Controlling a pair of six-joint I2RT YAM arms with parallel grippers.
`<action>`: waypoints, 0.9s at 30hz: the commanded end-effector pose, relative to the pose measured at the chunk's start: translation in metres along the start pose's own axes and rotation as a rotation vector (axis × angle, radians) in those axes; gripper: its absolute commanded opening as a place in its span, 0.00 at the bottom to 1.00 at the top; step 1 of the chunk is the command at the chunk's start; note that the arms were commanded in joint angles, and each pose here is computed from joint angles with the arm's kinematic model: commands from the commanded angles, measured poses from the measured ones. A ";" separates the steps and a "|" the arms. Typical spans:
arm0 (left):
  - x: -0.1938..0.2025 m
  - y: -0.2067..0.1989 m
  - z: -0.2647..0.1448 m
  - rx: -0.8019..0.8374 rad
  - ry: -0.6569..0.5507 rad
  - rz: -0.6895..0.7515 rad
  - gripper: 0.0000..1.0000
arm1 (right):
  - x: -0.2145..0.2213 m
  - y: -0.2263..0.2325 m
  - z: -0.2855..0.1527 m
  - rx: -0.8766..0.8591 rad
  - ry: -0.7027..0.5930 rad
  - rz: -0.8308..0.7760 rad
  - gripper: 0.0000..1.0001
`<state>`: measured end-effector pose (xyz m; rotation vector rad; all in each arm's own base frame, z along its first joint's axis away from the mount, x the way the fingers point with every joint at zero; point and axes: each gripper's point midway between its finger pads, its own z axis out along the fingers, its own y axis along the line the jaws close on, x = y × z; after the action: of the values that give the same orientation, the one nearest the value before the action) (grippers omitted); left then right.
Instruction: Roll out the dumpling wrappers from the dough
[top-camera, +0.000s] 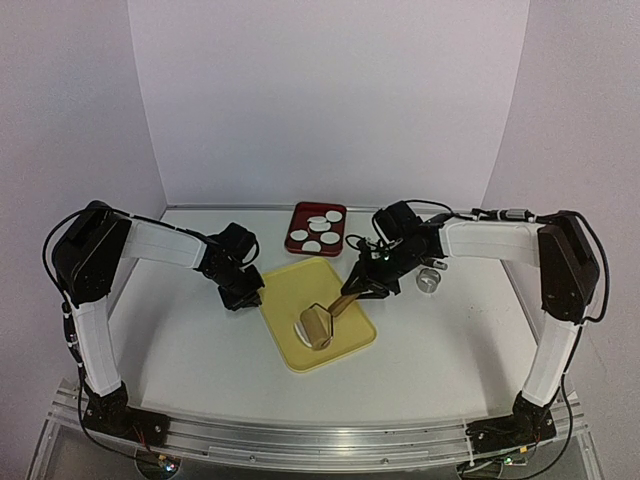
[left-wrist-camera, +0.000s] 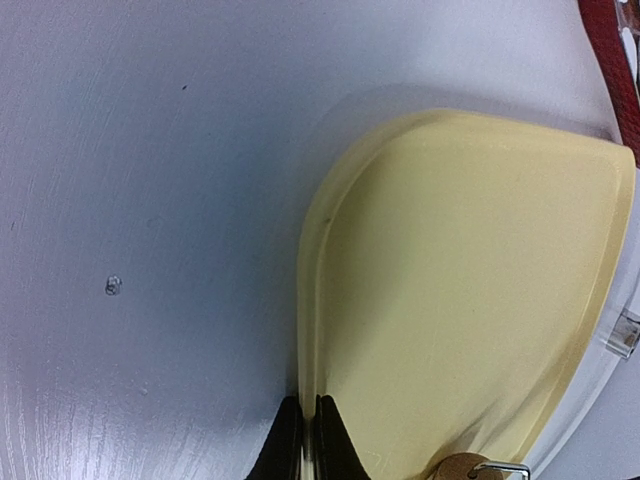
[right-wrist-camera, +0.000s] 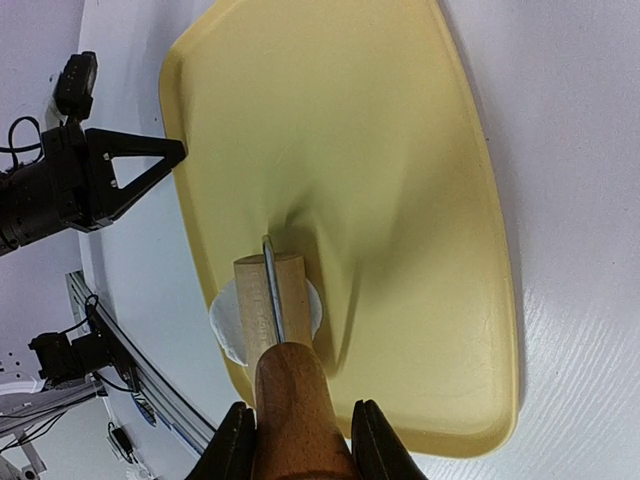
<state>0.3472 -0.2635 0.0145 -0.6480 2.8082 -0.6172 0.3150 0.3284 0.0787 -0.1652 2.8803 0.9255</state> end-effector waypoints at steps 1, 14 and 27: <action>-0.040 0.007 -0.012 -0.036 -0.135 -0.024 0.00 | 0.083 -0.223 -0.038 0.927 0.277 0.042 0.00; -0.041 0.008 -0.015 -0.041 -0.143 -0.024 0.00 | 0.083 -0.229 -0.044 0.936 0.275 0.054 0.00; -0.041 0.005 -0.017 -0.032 -0.141 0.002 0.00 | 0.083 -0.229 -0.047 0.934 0.266 0.077 0.00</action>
<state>0.3487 -0.2619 0.0144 -0.6510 2.8023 -0.6092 0.3244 0.2941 0.0758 -0.1018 2.9060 0.8794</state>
